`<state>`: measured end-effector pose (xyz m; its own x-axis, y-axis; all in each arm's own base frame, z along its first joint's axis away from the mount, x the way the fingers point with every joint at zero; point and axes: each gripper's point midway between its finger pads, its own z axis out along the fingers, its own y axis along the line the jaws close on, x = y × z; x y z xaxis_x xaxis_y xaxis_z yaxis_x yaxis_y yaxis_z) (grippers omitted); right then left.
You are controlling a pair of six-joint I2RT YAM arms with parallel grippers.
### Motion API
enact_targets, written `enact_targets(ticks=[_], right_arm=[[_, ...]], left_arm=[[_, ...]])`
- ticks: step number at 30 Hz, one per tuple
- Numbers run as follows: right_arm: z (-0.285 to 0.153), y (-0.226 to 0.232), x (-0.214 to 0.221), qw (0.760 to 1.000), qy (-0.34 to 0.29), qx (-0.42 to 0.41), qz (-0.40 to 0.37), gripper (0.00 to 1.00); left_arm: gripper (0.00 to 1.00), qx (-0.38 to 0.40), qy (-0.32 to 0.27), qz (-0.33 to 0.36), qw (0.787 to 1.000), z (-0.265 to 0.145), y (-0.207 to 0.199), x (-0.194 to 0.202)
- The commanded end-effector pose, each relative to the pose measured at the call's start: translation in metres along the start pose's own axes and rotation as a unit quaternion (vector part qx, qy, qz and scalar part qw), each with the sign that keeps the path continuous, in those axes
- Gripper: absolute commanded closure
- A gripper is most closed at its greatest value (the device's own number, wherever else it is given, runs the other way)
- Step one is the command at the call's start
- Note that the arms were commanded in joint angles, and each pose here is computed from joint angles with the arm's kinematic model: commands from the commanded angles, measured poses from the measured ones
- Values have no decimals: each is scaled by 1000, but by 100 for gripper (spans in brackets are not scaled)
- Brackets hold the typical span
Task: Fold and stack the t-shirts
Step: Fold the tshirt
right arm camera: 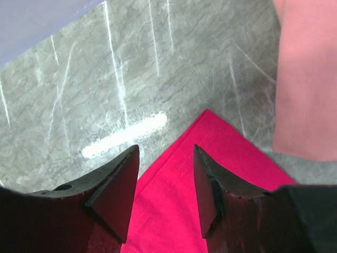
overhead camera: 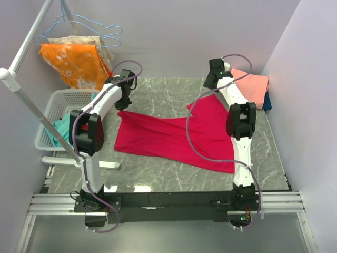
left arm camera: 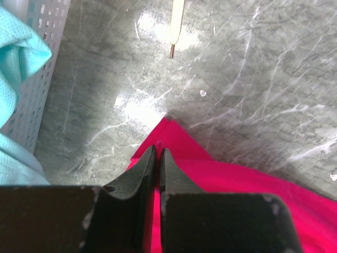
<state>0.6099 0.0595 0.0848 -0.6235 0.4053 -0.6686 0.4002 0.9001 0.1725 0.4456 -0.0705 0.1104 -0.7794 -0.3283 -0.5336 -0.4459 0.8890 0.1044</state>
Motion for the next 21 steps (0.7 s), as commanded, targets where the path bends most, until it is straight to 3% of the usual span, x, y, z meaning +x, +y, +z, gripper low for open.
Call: enact_targets(ticks=[1,21], right_arm=[[1,-6,-11,1000,-12,16,12,47],[24,-45,19,994,82,38,66,46]], left_arm=[[99,9,-12,3,1000,-7,-5,-12],[99,7,-13,1,1000,-10,-4,-12]])
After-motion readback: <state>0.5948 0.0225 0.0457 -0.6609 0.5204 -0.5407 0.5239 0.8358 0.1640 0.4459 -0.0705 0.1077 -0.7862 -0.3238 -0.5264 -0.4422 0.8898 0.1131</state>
